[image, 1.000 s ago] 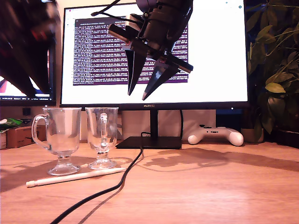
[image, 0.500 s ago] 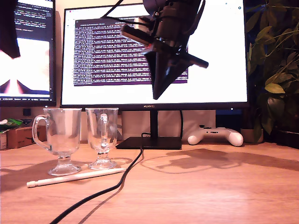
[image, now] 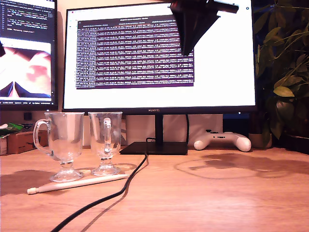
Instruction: Pick the small glass cups in front of you with each of your hands, and place them behind the white pen
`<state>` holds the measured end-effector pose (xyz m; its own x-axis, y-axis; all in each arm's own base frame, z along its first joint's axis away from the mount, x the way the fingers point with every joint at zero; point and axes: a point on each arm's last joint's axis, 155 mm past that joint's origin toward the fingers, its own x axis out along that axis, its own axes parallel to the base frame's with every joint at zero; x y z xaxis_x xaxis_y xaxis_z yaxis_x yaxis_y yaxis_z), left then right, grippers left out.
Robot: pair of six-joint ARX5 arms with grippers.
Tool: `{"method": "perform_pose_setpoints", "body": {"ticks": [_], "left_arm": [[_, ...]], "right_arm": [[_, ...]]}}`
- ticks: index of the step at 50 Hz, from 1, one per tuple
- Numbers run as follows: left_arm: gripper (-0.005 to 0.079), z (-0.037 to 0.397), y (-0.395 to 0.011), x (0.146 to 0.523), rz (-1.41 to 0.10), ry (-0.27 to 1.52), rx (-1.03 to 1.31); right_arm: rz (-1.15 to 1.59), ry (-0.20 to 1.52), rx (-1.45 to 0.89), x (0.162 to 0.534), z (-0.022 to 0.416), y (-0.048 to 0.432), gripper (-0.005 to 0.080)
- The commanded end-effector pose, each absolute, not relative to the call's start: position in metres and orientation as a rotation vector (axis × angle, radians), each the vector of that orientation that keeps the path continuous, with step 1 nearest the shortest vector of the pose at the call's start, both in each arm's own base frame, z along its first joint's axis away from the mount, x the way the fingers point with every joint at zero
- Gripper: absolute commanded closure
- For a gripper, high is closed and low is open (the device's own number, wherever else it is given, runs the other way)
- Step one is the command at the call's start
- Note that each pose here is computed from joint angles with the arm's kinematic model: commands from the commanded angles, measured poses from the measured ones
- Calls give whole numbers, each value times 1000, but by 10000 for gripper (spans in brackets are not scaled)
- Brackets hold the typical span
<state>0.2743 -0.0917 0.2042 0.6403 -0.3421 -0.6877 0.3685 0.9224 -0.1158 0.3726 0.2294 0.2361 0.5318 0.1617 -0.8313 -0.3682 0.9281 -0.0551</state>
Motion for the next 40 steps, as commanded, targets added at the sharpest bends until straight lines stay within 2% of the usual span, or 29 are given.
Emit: {"method": "perform_pose_setpoints", "body": {"ticks": [1,9,19,40], "left_arm": [[761,195,-90,271,-400,791,39],[761,206,-87,269,-387,742,46],[761,219,-86,266,-386,612,49],[761,199,-75,254,-333,500,30]], "right_arm": [[289,958,-239,370,234,213,760],[229,969,-212,361,220,176,760],[210,867,-155,345,220,149,760],[54,736,-60,318,196,69,760]]}}
